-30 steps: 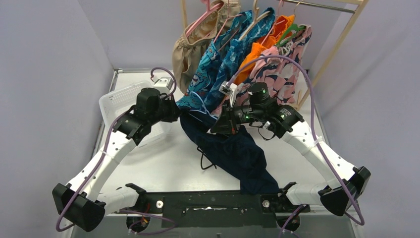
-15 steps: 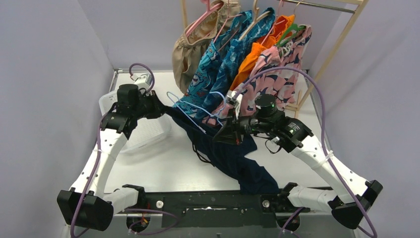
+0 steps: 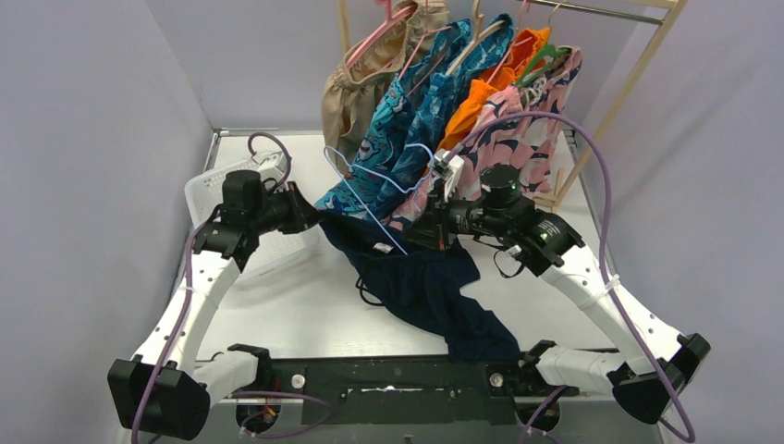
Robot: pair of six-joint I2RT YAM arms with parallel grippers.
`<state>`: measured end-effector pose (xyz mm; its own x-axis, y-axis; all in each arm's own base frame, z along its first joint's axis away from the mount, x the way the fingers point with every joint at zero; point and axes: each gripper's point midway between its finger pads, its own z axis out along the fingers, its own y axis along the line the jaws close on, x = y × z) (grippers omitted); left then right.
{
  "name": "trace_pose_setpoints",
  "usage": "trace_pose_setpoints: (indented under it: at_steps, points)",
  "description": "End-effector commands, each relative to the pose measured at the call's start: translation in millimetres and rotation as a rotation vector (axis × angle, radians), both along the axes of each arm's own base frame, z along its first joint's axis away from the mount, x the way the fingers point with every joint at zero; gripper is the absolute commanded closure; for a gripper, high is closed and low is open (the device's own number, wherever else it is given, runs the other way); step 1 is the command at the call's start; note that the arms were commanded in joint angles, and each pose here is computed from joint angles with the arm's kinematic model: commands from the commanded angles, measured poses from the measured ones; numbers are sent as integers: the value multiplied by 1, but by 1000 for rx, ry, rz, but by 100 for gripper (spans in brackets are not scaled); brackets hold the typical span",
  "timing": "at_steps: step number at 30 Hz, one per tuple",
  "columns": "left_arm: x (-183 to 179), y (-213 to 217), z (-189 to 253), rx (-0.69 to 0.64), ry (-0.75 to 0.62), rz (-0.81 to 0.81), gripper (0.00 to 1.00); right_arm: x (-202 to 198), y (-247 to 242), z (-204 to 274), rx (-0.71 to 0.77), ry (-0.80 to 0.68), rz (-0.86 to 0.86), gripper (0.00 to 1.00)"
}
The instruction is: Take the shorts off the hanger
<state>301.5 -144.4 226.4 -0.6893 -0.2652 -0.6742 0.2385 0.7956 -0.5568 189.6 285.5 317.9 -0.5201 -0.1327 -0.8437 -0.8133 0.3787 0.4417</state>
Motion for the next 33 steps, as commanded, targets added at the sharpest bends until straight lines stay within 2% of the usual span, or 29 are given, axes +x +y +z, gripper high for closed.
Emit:
trace_pose_setpoints:
  at_steps: [1, 5, 9, 14, 17, 21, 26, 30, 33]
  points:
    - [-4, -22, 32, -50, -136, -72, 100, 31, 7, 42, 61, -93, -80, 100]
    - [-11, -37, 54, -29, -196, -77, 100, 42, 13, 61, 68, -141, -63, 100]
    - [2, -6, 123, -33, -339, 106, 100, 54, 17, 94, 68, -202, -51, 100]
    - [1, 14, 211, -15, -477, 174, 100, 58, 25, 132, 99, -266, 5, 100]
    - [-5, 24, 239, -6, -523, 213, 100, 57, 26, 142, 118, -297, 14, 100]
    - [-10, 16, 221, -48, -460, 188, 100, 63, 28, 122, 96, -269, 0, 100]
    - [-21, -21, 144, -158, -265, 21, 100, 69, 21, 73, 10, -188, -48, 100]
    - [-40, -61, 107, -309, -146, -142, 100, 68, 7, 66, 9, -171, -109, 100]
    - [-46, -77, 90, -324, -97, -193, 100, 63, -4, 64, 9, -166, -145, 100]
